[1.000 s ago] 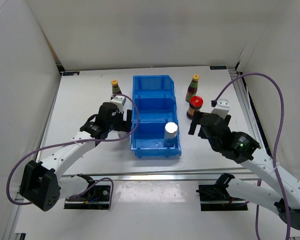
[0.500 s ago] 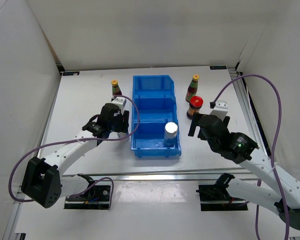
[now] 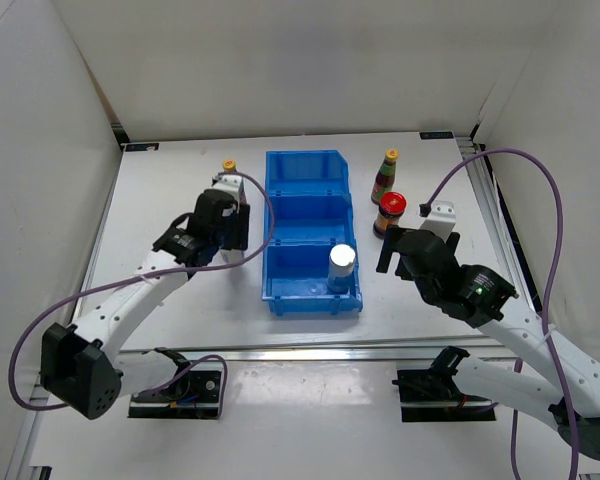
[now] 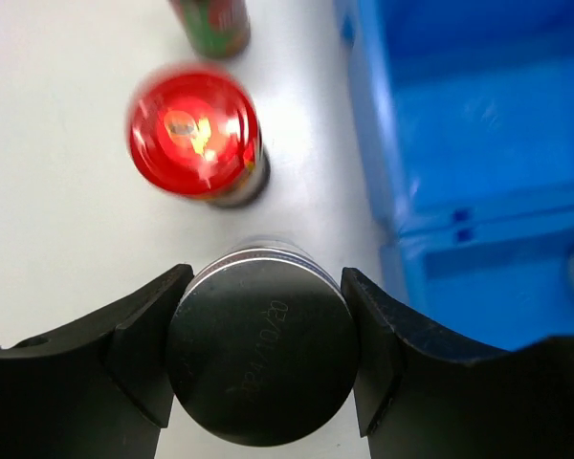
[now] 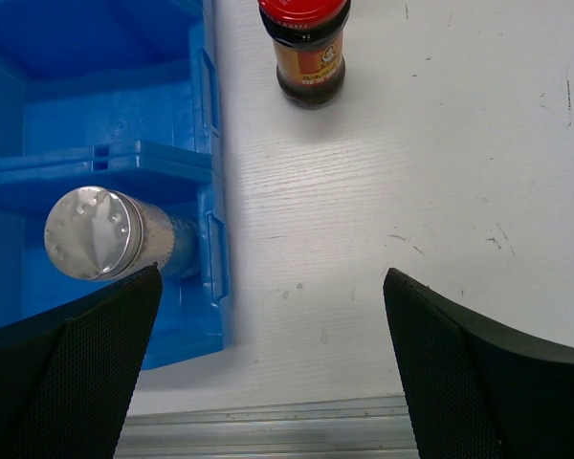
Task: Organize the condiment bottles
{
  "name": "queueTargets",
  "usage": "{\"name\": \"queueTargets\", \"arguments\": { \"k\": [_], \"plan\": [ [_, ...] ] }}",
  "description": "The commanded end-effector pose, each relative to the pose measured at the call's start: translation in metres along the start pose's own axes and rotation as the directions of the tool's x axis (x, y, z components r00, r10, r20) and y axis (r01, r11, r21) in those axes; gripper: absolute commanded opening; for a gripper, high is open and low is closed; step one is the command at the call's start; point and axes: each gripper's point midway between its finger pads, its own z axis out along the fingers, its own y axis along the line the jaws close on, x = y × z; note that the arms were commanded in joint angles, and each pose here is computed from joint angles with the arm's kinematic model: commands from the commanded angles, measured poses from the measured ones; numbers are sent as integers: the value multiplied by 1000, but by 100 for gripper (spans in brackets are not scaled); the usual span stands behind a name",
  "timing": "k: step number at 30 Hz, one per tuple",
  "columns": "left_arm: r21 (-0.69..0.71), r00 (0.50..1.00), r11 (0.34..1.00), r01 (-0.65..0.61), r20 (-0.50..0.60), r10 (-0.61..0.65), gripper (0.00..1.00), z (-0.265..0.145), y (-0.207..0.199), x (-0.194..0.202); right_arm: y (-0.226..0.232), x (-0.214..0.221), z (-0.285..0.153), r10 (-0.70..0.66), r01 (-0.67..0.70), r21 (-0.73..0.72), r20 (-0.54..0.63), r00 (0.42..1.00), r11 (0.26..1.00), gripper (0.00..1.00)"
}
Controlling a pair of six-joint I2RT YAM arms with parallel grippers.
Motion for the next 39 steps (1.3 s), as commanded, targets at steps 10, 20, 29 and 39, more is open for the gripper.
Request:
{"name": "queueTargets", "arguments": {
  "k": [10,20,29,39],
  "plan": [
    [334,940,943,6,321,-120,11,-109,-74,-138,1,-5,1,55,-55,5,34,998,998,99],
    [410,975,910,-63,220,-32,11,-74,-129,-75,-11,-8,-2,117,-121,40,79,990,992,99],
    [430,989,901,-53,146,-12,11,-41,-137,-28,-24,2,-1,209,-217,94,89,974,972,98],
    [435,996,900,-39,92,-1,11,-22,-146,-11,-42,8,-11,228,-239,102,111,967,966,0]
  ]
}}
